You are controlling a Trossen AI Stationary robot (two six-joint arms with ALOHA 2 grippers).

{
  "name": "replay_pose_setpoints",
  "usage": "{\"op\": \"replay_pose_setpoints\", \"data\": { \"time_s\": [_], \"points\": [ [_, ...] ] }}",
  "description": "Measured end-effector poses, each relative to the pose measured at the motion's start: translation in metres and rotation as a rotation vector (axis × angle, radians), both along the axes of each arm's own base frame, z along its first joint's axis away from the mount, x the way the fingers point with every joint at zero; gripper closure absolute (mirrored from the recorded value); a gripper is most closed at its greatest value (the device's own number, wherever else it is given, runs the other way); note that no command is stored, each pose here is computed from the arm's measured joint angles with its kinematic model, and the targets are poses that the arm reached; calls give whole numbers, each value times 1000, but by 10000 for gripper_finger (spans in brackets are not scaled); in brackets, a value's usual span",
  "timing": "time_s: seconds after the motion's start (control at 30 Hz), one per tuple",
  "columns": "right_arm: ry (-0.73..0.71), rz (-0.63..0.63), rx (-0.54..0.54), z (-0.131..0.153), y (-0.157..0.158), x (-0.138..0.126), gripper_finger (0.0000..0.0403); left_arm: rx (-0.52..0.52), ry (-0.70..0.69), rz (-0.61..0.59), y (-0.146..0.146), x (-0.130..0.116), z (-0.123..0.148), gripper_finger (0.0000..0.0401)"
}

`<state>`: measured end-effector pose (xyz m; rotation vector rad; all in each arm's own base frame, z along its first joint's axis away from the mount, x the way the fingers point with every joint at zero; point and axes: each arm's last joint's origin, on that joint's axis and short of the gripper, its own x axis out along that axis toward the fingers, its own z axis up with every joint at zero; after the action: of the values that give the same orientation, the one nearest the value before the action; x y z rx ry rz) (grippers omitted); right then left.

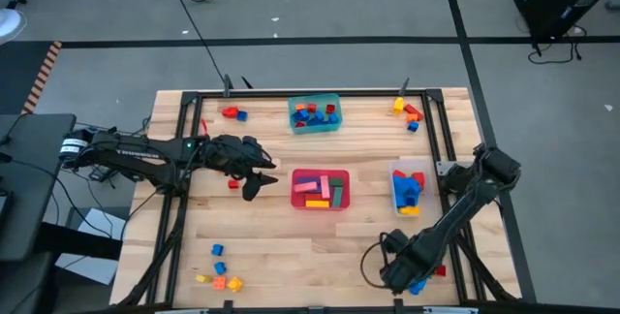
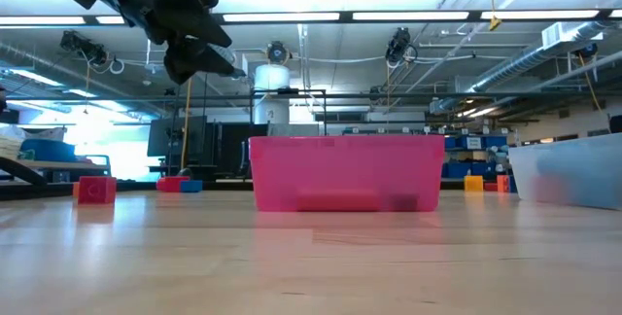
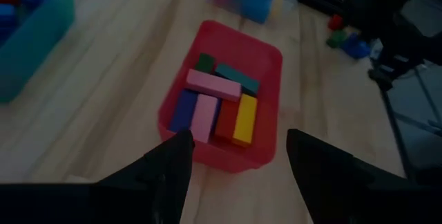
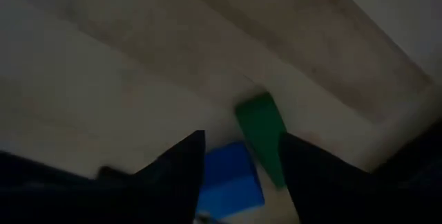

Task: Sort blocks by size
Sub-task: Put the green block into the red bin

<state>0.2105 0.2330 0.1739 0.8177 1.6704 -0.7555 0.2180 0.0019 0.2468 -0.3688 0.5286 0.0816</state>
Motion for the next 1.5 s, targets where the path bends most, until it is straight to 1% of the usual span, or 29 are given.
{"op": "replay_pose_setpoints", "data": {
  "time_s": [0.17, 0.23, 0.33, 0.4, 0.5, 0.77, 0.97, 1.03, 1.17, 1.23, 1.27, 1.37, 1.43, 1.5],
  "points": [
    [71, 110, -14, -22, 3, 2, 162, 18, -9, 31, 1, 0, 1, 160],
    [94, 149, -9, -29, 4, 2, 155, 17, -8, 31, 1, 0, 1, 160],
    [120, 199, 4, -37, 6, 2, 156, 15, -8, 32, 1, 0, 1, 160],
    [130, 231, 18, -39, 7, 2, 163, 15, -7, 33, 1, 0, 1, 160],
    [124, 249, 14, -41, 7, 0, 186, 14, -7, 33, 1, 0, 1, 160],
    [108, 258, 29, -48, 4, -3, 284, 14, -6, 32, 1, 0, 1, 160],
    [105, 244, 5, -48, -1, 1, 287, 13, -7, 32, 1, 0, 1, 160],
    [113, 238, -19, -47, -5, 2, 287, 13, -7, 32, 1, 0, 1, 160],
    [145, 266, -105, -39, -14, 8, 285, 13, -7, 31, 1, 0, 1, 160],
    [188, 293, -182, -32, -21, 8, 285, 13, -7, 31, 1, 0, 1, 160],
    [186, 295, -182, -26, -23, 10, 285, 13, -7, 31, 1, 0, 1, 160],
    [99, 296, -171, -4, -26, 20, 285, 12, -7, 31, 1, 0, 1, 160],
    [-2, 285, -206, 10, -30, 29, 285, 12, -7, 31, 1, 0, 1, 160],
    [-129, 263, -274, 28, -39, 39, 285, 11, -8, 32, 1, 1, 1, 160]
  ]
}}
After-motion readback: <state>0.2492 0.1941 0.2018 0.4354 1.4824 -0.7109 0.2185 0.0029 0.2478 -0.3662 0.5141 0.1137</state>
